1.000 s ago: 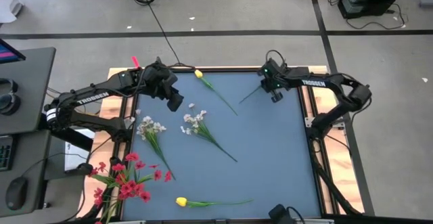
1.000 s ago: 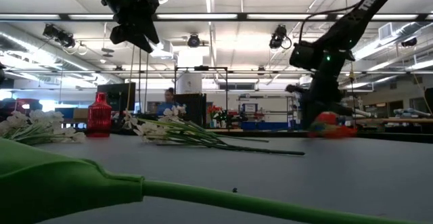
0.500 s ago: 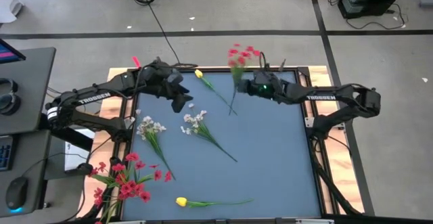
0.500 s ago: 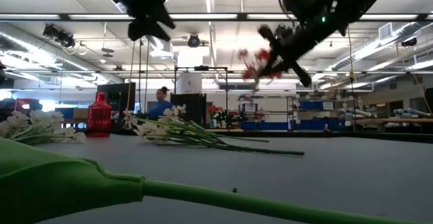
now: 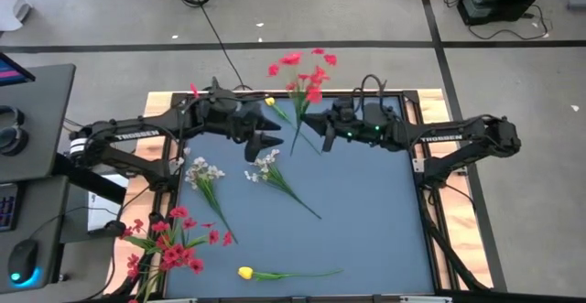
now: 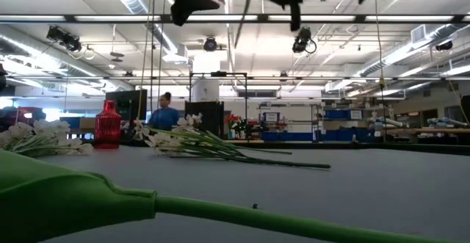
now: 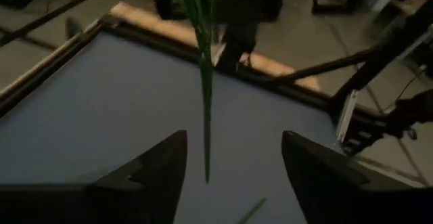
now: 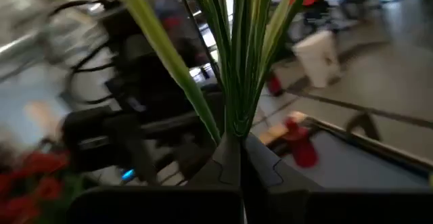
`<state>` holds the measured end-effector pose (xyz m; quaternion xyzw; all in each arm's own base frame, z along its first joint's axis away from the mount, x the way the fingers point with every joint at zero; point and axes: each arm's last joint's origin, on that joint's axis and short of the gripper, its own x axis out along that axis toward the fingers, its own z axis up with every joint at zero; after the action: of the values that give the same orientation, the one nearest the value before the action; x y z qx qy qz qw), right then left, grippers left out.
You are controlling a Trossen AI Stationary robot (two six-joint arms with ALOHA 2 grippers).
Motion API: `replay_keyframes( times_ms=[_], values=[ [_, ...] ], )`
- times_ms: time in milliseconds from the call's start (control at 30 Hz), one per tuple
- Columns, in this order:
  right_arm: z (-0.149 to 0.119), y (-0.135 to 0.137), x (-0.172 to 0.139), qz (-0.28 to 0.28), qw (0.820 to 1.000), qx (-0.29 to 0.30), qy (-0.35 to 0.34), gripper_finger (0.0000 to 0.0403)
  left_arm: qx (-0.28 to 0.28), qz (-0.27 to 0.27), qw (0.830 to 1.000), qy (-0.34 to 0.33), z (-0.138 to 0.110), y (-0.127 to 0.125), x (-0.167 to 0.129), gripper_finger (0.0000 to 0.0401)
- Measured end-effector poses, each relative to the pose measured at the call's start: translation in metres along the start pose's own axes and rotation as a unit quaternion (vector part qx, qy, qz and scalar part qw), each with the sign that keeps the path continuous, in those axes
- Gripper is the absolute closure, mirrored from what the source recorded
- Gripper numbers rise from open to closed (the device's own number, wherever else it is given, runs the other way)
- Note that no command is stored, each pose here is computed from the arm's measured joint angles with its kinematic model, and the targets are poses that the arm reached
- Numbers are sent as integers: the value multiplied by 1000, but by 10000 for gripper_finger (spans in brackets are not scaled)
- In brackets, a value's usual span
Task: Sort flowers into vase by color
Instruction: Put the red flowers into the transparent vase
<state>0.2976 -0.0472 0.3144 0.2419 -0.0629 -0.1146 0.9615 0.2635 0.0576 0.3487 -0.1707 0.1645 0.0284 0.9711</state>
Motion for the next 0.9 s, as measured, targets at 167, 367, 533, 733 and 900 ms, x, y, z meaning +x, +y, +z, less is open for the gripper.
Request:
replay_keyframes(
  times_ms=[167,367,533,733,900],
  values=[
    [13,19,16,25,997,-56,49,400,-5,-13,999,-31,4,-3,10,98],
    [26,33,30,47,993,-90,64,400,7,-26,997,-67,11,-6,8,103],
    [35,40,32,69,991,-102,61,400,36,-36,996,-74,12,-11,8,170],
    [34,40,34,73,989,-105,68,400,54,-40,993,-95,16,-12,7,285],
    [33,40,34,72,989,-105,71,399,66,-56,990,-107,19,-14,6,361]
  ],
)
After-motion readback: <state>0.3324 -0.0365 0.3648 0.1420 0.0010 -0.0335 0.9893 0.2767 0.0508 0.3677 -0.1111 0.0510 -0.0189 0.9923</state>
